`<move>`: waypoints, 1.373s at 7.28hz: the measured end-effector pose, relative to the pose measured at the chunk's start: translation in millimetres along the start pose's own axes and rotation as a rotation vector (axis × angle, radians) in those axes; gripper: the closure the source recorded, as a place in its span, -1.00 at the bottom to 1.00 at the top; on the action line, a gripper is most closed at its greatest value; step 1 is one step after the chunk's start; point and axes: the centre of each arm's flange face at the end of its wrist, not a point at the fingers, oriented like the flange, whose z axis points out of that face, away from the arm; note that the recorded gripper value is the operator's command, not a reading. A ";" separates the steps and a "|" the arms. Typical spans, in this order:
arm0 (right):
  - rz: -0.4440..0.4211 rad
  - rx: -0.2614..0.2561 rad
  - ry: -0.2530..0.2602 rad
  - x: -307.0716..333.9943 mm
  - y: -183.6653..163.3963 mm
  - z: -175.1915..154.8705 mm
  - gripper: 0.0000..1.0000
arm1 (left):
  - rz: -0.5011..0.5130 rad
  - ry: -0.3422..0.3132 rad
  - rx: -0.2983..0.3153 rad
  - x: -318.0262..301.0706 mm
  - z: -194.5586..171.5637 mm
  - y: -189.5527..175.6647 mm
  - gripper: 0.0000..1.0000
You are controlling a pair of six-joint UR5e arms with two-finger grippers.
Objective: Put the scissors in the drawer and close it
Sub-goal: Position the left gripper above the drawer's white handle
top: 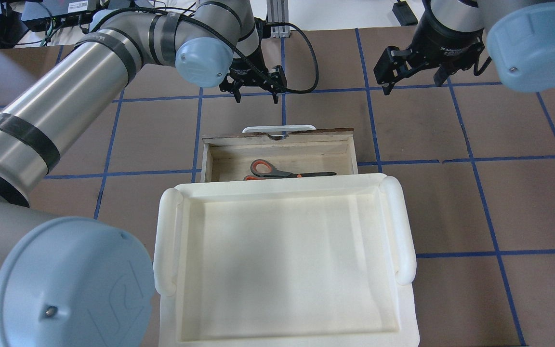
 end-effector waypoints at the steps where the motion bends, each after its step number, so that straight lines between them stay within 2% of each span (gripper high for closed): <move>1: -0.002 0.000 0.001 0.4 0.1 -0.1 -1.00 | 0.008 -0.005 -0.029 5.8 8.8 2.5 -1.00; 3: -0.012 0.005 0.002 0.5 -0.2 -0.7 -1.00 | 0.014 -0.014 -0.081 10.8 19.3 7.9 -1.00; 7: -0.018 0.011 0.001 1.7 -0.9 -1.4 -1.00 | 0.017 -0.023 -0.153 14.4 17.7 20.1 -1.00; 10: -0.017 0.008 0.003 2.5 -0.7 -1.1 -1.00 | 0.015 -0.025 -0.187 14.5 14.5 26.6 -1.00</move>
